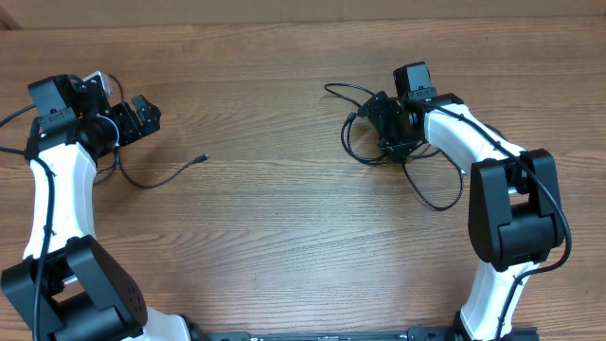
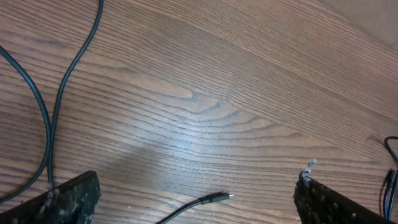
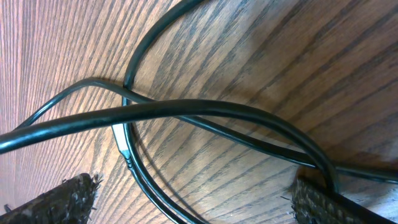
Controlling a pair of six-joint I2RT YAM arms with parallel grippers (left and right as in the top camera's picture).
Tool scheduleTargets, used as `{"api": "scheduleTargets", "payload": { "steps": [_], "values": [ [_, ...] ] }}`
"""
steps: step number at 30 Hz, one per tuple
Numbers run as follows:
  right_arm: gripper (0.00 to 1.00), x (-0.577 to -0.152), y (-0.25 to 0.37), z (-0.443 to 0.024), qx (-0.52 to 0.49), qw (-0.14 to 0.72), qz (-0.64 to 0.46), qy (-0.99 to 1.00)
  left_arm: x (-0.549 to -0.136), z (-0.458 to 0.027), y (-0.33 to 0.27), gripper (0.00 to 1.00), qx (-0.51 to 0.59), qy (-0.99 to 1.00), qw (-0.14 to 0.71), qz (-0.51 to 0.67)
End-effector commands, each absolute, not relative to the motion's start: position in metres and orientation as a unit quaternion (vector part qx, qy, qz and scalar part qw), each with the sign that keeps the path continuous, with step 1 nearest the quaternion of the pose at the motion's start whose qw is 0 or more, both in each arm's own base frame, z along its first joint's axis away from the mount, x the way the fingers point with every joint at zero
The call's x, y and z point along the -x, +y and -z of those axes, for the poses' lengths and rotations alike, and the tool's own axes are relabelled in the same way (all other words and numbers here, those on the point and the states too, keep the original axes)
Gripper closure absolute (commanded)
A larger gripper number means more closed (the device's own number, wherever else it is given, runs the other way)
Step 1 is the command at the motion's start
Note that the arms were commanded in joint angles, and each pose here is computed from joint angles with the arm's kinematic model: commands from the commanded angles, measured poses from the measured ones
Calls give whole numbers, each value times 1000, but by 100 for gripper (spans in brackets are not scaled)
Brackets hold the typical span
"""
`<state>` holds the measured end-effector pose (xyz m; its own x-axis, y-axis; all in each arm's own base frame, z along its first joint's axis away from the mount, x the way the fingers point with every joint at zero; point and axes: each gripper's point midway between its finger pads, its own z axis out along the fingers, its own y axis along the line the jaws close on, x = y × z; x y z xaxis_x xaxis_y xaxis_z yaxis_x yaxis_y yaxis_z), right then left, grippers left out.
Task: Untangle cables
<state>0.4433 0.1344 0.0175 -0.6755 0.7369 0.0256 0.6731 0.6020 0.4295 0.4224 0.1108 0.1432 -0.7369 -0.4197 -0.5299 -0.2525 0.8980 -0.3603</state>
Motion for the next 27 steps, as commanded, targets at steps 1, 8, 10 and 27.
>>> {"api": "scheduleTargets", "payload": {
  "steps": [1, 8, 10, 27],
  "values": [
    [0, -413, 123, 29, -410, 30, -150, 899, -423, -142, 108, 0, 186, 922, 310, 141],
    [0, -417, 124, 28, -409, 39, -156, 898, -423, -142, 108, 1, 187, 922, 310, 141],
    [0, -421, 125, 27, -407, 45, -161, 898, -423, -142, 108, 0, 187, 922, 310, 141],
    [0, -428, 144, 19, -396, 33, -216, 892, -423, -142, 108, 0, 186, 922, 310, 141]
  ]
}}
